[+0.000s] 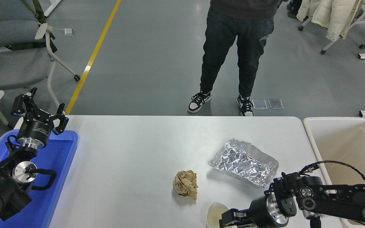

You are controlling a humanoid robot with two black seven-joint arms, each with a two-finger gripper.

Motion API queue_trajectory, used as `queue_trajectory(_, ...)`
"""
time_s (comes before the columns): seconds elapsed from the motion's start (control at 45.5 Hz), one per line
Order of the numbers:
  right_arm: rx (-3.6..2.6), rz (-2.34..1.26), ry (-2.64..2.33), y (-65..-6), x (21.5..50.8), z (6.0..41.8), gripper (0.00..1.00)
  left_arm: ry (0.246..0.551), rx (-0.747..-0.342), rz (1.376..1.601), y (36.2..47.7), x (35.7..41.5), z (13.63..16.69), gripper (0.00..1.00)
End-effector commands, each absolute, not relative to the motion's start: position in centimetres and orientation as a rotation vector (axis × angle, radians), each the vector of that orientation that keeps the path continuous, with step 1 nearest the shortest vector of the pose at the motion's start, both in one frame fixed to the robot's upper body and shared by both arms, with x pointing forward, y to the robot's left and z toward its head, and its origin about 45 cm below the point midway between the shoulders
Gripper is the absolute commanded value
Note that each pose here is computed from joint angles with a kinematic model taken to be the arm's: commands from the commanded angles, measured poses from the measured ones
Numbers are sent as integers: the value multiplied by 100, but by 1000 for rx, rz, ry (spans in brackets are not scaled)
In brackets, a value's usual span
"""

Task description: Clean the table surface

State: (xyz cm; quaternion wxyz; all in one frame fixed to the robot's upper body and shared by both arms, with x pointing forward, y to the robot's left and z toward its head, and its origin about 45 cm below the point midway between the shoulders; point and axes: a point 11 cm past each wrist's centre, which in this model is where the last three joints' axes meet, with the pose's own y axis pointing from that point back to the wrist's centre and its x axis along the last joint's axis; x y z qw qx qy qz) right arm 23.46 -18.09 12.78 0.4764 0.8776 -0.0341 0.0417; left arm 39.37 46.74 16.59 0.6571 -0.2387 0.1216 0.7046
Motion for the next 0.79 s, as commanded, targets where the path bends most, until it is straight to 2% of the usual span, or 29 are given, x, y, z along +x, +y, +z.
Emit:
queue_trajectory(0.0,2190,112,-61,-1823,2382,1366,0,276,-541,1596,4671,3937,1660,100)
queue_trajectory(0.505,2198,190,-72,-1907,2404,1372,0,275,-540,1597,4676,3936,1659,100)
queue_trajectory(0.681,2221,194,-124,-1969,2511,1592,0,276,-541,1596,4671,3937,1660,100)
queue_trajectory(0.769,2257,212,-156,-1969,2606,1923,0,275,-540,1597,4676,3936,1659,100)
